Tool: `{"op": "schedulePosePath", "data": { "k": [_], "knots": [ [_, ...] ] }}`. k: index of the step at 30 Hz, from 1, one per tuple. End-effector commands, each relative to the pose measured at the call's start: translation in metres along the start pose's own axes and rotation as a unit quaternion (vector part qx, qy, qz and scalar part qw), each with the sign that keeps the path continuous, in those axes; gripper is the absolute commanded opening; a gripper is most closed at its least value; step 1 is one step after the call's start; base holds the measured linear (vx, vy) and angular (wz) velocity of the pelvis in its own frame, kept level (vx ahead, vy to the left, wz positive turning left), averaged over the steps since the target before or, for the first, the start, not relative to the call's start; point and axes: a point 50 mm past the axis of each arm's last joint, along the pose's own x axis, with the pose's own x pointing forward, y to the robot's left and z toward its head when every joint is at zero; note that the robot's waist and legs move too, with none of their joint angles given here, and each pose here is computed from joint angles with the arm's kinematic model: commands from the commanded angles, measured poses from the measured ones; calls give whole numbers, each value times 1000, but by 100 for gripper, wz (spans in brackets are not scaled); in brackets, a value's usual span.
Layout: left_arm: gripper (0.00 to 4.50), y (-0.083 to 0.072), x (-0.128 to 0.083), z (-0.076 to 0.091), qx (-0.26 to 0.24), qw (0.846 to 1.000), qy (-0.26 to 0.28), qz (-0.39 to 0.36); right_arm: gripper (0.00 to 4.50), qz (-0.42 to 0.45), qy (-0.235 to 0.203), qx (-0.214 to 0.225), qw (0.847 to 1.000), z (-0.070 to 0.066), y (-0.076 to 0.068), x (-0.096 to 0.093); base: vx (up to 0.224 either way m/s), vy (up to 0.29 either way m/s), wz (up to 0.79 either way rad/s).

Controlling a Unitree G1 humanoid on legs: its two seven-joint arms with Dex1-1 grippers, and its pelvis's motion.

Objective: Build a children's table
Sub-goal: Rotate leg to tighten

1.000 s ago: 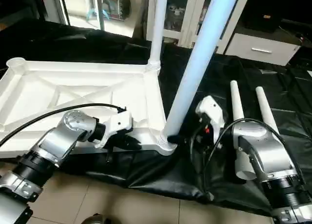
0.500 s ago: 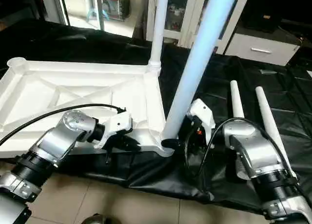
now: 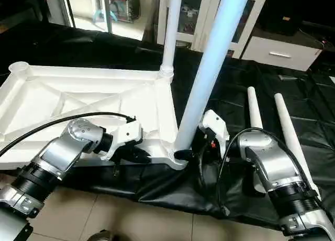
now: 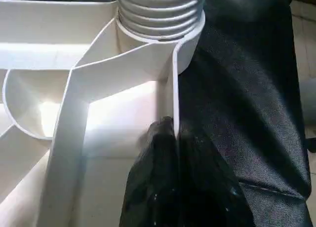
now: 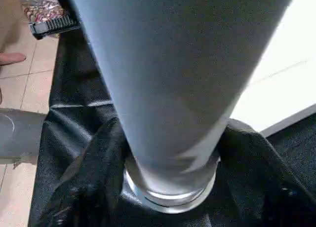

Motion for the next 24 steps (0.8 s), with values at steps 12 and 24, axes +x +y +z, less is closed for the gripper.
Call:
{"op": "schedulePosePath", "data": {
  "k": [12, 24],
  "knots": [
    [0, -5, 3, 9, 21, 999, -7, -27, 212, 11, 15, -2, 1000, -5, 1, 3, 0, 0, 0],
    [0, 3, 7, 10, 1, 1000, -11, 1, 208, -113, 23, 51, 992, -26, -14, 13, 0, 0, 0]
  ]
}}
